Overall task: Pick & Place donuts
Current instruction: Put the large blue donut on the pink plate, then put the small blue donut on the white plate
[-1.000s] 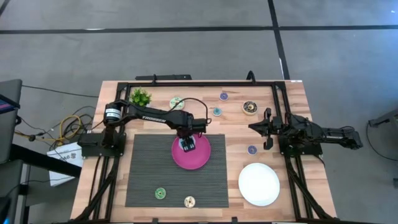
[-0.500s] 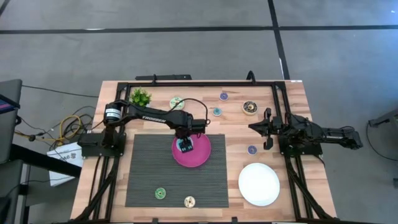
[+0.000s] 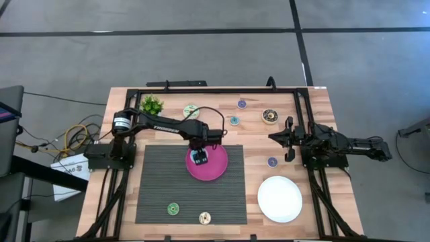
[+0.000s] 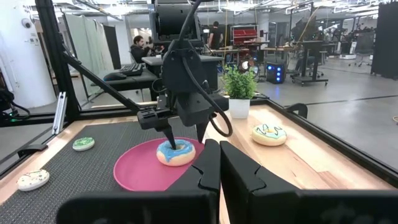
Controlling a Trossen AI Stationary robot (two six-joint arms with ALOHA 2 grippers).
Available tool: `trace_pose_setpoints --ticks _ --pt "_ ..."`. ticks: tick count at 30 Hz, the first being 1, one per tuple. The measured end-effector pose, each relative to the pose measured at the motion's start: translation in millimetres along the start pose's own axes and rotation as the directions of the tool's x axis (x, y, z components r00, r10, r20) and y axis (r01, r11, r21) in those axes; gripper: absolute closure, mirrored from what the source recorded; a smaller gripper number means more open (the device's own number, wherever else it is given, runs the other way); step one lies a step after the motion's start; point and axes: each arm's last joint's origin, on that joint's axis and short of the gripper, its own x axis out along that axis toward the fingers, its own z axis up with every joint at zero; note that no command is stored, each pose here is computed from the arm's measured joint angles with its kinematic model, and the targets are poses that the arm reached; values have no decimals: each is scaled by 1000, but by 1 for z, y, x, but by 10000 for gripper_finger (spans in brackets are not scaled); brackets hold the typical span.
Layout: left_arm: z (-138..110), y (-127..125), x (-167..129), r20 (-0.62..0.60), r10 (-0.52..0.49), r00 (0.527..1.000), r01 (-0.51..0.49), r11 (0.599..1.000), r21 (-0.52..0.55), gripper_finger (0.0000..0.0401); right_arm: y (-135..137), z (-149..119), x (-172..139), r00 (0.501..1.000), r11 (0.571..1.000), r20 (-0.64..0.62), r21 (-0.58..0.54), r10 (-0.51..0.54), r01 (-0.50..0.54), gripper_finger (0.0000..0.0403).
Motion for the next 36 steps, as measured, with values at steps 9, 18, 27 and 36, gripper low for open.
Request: trace_pose_setpoints --ticks 9,18,27,36 --pt "6 0 -18 10 11 1000 -11 999 33 120 0 0 0 1000 1000 0 0 0 0 403" --pt "6 4 -50 45 108 993 -112 990 87 135 0 0 0 1000 1000 0 0 0 0 403" --pt "-6 20 -99 273 82 958 -116 987 110 271 0 0 0 1000 1000 0 0 0 0 403" --pt "-25 31 -136 369 78 926 -103 994 48 394 0 0 0 1000 1000 0 0 1 -1 403"
